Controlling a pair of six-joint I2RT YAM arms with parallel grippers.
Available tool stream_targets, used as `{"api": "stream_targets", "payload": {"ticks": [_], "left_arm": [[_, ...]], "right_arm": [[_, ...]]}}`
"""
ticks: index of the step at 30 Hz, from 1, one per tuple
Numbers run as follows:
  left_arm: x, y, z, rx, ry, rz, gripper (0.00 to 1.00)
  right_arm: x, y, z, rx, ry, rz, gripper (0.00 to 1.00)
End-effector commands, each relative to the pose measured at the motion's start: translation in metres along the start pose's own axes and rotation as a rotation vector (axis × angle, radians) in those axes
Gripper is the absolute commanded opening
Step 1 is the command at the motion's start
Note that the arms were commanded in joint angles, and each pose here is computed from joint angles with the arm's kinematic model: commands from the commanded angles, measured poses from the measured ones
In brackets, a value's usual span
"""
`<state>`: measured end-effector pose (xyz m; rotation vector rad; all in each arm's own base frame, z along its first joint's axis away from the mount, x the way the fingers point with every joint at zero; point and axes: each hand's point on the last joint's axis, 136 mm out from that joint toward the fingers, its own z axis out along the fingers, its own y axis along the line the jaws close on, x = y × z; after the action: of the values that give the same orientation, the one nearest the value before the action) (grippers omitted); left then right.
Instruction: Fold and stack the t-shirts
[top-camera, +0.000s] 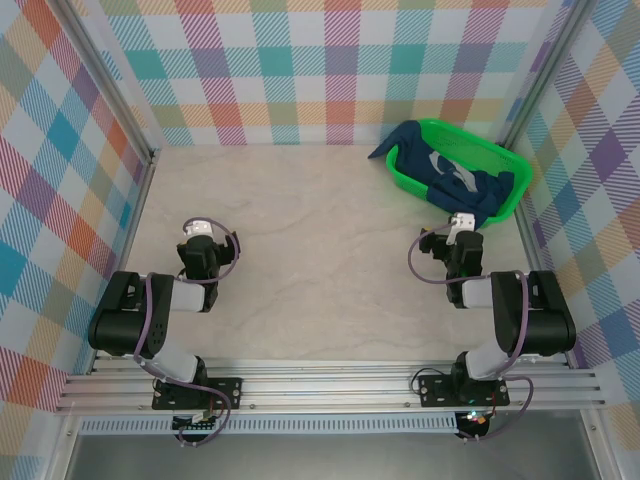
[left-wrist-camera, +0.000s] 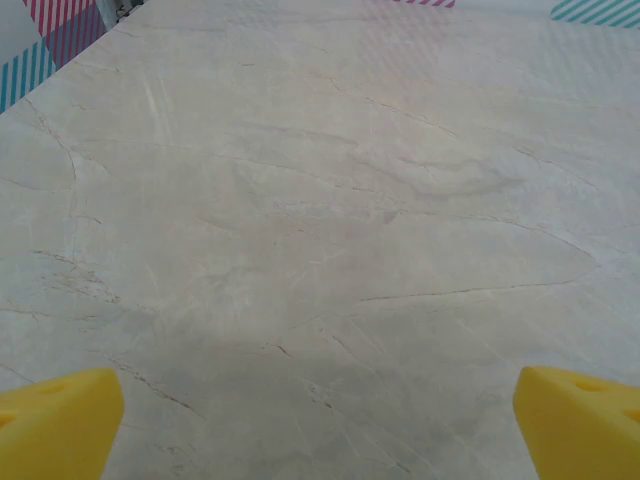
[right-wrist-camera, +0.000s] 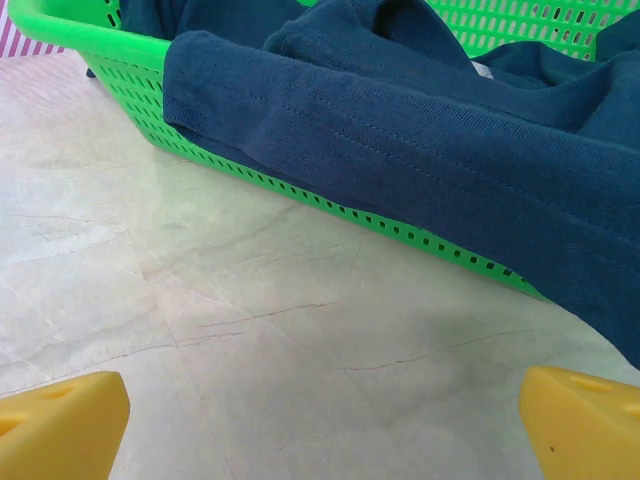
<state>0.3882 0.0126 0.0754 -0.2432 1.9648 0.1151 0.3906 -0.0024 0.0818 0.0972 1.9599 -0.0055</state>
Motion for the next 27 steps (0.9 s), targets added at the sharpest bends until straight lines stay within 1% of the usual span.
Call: {"api": "stream_targets", "payload": {"ticks": [1,18,20,21,22,23,24,26,27], "left_arm": [[-0.008,-0.001,0.000,-0.006,-0.027,0.006,1.00],[-0.008,-0.002,0.000,-0.006,-0.027,0.008,1.00],[-0.013,-0.002,-0.004,0.002,-0.050,0.004,1.00],[-0.018,-0.003,-0.009,0.010,-0.047,0.014,1.00],[-0.027,-0.007,-0.015,0.000,-0.039,0.037,1.00],[-0.040,-0.012,-0.024,-0.001,-0.045,0.067,1.00],[-0.057,-0.018,-0.034,0.008,-0.091,0.079,1.00],[-0.100,-0.029,-0.057,0.036,-0.242,0.016,1.00],[-0.121,-0.030,-0.065,0.025,-0.284,-0.033,1.00]], "right_arm": [[-0.012,0.003,-0.001,-0.006,-0.042,0.013,1.00],[-0.012,0.002,0.000,-0.005,-0.041,0.012,1.00],[-0.018,0.004,-0.004,-0.012,-0.065,0.005,1.00],[-0.018,0.007,-0.007,-0.026,-0.057,-0.005,1.00],[-0.027,0.010,-0.013,-0.013,-0.095,-0.034,1.00],[-0.038,0.008,-0.021,0.069,-0.102,-0.061,1.00],[-0.050,0.010,-0.027,0.091,-0.087,-0.071,1.00],[-0.085,-0.005,-0.038,0.191,-0.028,0.089,1.00],[-0.103,-0.005,-0.040,0.175,0.011,0.168,1.00]]}}
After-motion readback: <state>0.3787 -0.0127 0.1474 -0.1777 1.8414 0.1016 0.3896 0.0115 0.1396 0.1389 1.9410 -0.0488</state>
